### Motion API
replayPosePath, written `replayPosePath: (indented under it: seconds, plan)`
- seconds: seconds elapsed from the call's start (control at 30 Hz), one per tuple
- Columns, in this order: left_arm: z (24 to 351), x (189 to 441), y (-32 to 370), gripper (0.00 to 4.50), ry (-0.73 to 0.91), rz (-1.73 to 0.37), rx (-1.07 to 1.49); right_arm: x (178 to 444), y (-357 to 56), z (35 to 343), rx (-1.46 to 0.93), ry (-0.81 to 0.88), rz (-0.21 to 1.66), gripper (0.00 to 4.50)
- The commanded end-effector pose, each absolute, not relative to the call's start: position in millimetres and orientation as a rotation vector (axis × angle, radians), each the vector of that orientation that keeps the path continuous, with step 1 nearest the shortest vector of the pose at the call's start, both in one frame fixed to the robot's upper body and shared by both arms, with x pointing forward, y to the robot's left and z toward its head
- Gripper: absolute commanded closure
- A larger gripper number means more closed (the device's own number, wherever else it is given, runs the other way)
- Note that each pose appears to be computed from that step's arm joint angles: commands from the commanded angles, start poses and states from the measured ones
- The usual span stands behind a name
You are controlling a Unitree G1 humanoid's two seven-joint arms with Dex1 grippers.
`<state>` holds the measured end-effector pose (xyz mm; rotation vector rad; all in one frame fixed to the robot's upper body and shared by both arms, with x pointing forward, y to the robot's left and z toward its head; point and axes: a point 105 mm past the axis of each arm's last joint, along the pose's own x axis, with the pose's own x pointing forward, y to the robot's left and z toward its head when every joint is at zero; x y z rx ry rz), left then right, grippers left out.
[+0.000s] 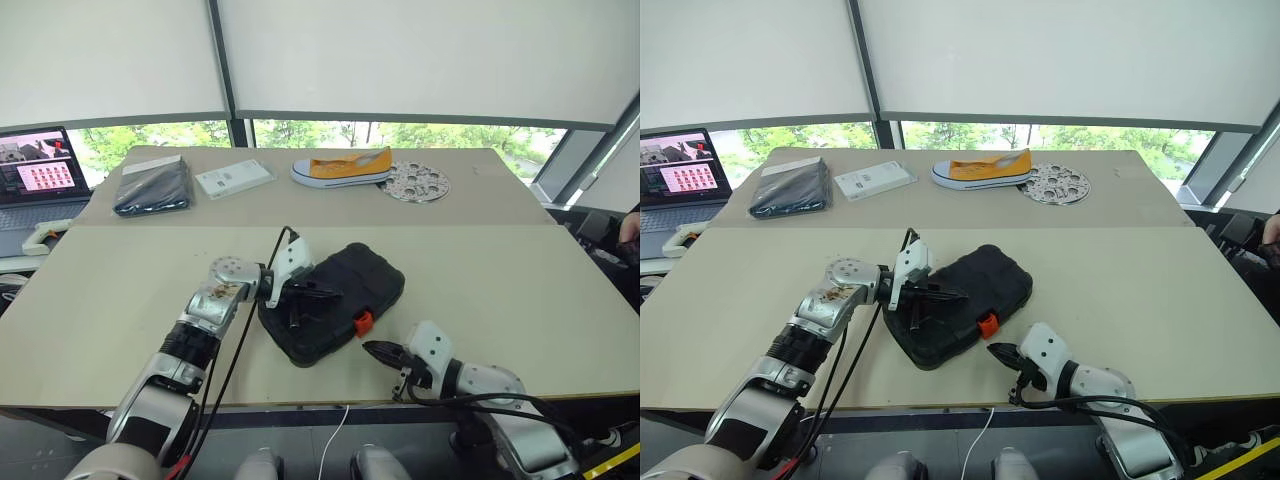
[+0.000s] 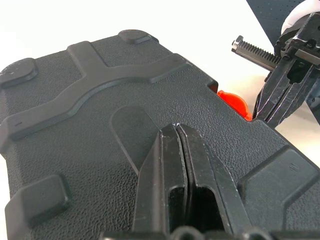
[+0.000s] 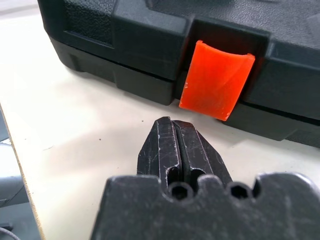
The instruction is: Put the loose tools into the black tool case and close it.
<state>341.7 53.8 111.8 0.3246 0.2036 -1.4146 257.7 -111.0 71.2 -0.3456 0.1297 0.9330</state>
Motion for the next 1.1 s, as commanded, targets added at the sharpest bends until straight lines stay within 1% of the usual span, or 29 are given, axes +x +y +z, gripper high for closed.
replayPosePath:
  seconds: [0.03, 0.2, 0.47, 0.77, 0.83, 0.97, 1.1]
  plan:
    - [66, 334, 66, 4.42, 0.398, -1.384, 0.324, 268, -109, 90, -0.365, 0.046, 0.913, 4.50]
    - [66, 334, 66, 4.42, 0.399, -1.386, 0.326, 275, -108, 94, -0.365, 0.025, 0.900, 4.50]
    - [65, 334, 67, 4.42, 0.405, -1.387, 0.327, 278, -100, 92, -0.339, 0.015, 0.911, 4.50]
    - [58, 329, 70, 4.42, 0.440, -1.391, 0.333, 284, -92, 103, -0.332, -0.022, 0.919, 4.50]
    - [58, 329, 70, 4.42, 0.443, -1.391, 0.338, 279, -96, 105, -0.323, -0.004, 0.921, 4.50]
    - [57, 328, 71, 4.42, 0.445, -1.387, 0.335, 269, -108, 92, -0.348, 0.089, 0.937, 4.50]
    - [56, 328, 71, 4.42, 0.445, -1.387, 0.334, 264, -112, 87, -0.347, 0.133, 0.944, 4.50]
